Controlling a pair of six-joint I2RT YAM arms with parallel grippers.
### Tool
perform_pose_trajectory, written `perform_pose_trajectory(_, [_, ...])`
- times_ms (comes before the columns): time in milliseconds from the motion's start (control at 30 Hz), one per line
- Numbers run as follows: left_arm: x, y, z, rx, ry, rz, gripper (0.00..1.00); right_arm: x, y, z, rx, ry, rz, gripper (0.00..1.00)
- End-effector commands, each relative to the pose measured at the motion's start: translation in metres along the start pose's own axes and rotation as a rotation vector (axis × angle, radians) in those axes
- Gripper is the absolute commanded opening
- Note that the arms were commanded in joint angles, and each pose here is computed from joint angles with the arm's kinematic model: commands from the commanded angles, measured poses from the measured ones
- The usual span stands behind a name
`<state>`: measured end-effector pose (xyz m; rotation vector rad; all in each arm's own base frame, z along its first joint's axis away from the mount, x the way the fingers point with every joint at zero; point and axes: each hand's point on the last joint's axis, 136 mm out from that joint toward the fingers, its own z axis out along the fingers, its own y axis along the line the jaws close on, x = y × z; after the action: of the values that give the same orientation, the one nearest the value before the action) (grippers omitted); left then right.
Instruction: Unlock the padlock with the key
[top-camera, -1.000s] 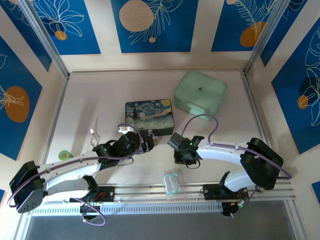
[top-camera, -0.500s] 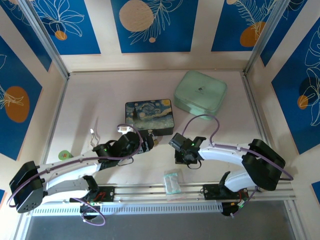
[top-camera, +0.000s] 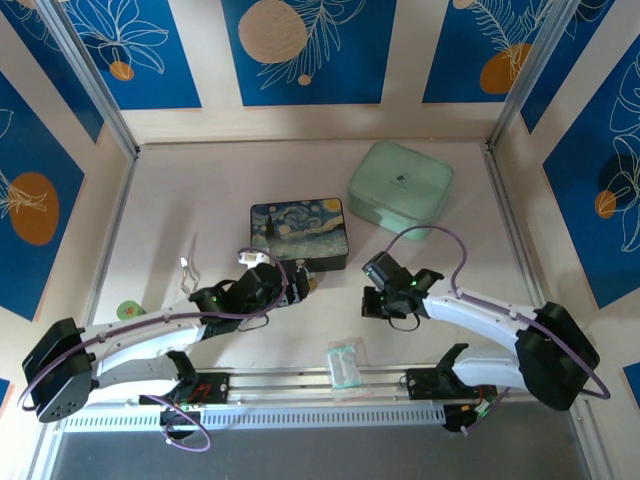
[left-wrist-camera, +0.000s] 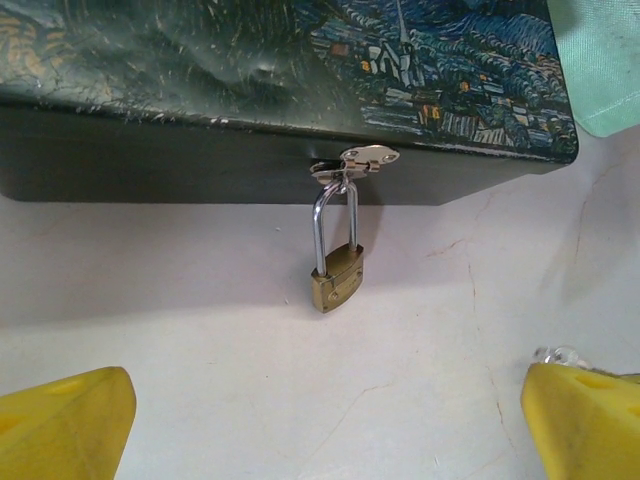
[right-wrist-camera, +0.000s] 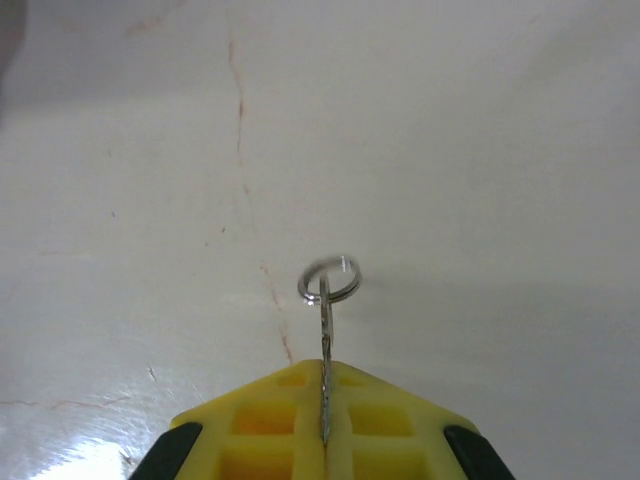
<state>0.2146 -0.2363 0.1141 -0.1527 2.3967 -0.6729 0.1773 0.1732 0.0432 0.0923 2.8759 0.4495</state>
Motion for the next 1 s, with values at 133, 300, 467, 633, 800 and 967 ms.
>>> perform_pose_trajectory(133, [-0.007,-0.016,-0.002,0.05,-0.024,0.029,0.97,0.01,-0.003,-0.004,-0.037,0.061,-0.002,0.03])
perform_pose_trajectory(300, [0.0,-0.017,0.001,0.069,-0.002,0.014,0.92,0.009,0.011,-0.01,-0.086,0.051,-0.061,0.03])
perform_pose_trajectory(467, [0.008,-0.048,0.008,0.256,0.029,-0.068,0.83,0.012,0.044,-0.025,-0.259,0.03,-0.2,0.02])
perform_pose_trajectory(633, [0.012,-0.071,0.006,0.329,0.067,-0.167,0.83,0.017,0.069,-0.048,-0.421,0.011,-0.293,0.02])
perform_pose_trajectory(800, [0.021,-0.092,0.001,0.414,0.078,-0.346,0.77,0.022,0.092,-0.067,-0.557,0.011,-0.35,0.02])
perform_pose_trajectory(967, [0.023,-0.107,-0.001,0.449,0.087,-0.345,0.73,0.028,0.111,-0.075,-0.65,0.024,-0.405,0.02])
